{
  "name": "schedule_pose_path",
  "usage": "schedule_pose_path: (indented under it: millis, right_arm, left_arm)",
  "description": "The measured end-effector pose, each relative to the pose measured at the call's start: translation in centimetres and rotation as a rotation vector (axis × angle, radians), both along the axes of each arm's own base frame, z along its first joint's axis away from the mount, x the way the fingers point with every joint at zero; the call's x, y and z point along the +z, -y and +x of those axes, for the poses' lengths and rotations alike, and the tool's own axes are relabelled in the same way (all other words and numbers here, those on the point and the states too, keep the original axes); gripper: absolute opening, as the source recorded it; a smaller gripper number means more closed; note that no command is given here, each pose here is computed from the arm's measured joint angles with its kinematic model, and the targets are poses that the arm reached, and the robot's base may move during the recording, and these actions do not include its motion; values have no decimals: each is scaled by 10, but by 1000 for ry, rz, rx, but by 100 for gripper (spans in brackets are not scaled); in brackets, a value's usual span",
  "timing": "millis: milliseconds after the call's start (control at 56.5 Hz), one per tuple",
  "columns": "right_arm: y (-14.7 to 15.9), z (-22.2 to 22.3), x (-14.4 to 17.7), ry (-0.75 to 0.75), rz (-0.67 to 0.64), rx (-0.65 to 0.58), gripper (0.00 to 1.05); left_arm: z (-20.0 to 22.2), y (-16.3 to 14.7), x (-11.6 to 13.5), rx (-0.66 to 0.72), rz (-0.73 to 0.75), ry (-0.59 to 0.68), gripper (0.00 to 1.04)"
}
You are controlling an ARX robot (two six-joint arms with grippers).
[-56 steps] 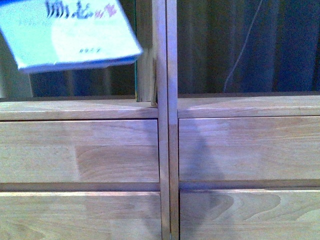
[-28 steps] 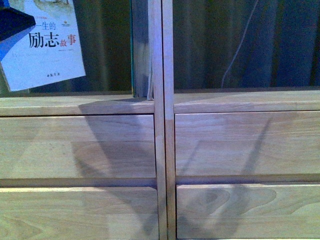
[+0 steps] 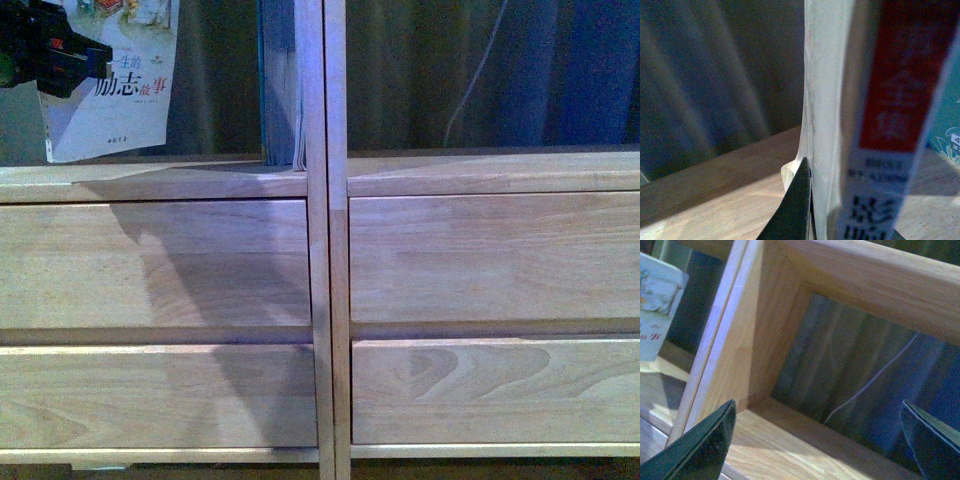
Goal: Organize books on shelf
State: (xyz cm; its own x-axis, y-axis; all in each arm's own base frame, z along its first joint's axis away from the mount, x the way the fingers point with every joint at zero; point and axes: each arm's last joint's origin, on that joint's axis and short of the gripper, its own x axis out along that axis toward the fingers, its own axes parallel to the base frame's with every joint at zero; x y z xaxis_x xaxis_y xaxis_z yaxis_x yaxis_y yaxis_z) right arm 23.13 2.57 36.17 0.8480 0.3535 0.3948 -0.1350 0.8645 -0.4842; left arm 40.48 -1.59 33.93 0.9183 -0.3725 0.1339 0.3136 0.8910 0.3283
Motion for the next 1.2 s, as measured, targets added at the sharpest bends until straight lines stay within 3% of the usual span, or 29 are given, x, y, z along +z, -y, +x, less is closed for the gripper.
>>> schedule_pose_path:
  millis: [336,619,956,1204]
  right_arm:
    - [-18,-12,-8,13,-56,44,98]
    - [-28,-14,-17,-11,-68,84,98]
    - [-34,-23,-20,-23,-66,107,98]
    - [-33,-34,-16,-12,-54,120,98]
  left_arm:
    - [41,16,-10,15,44,0,7]
    - [77,20,0,57,26,15,7]
    - [91,61,14,7,16,26,7]
    - [104,74,5,44,9,-9,7]
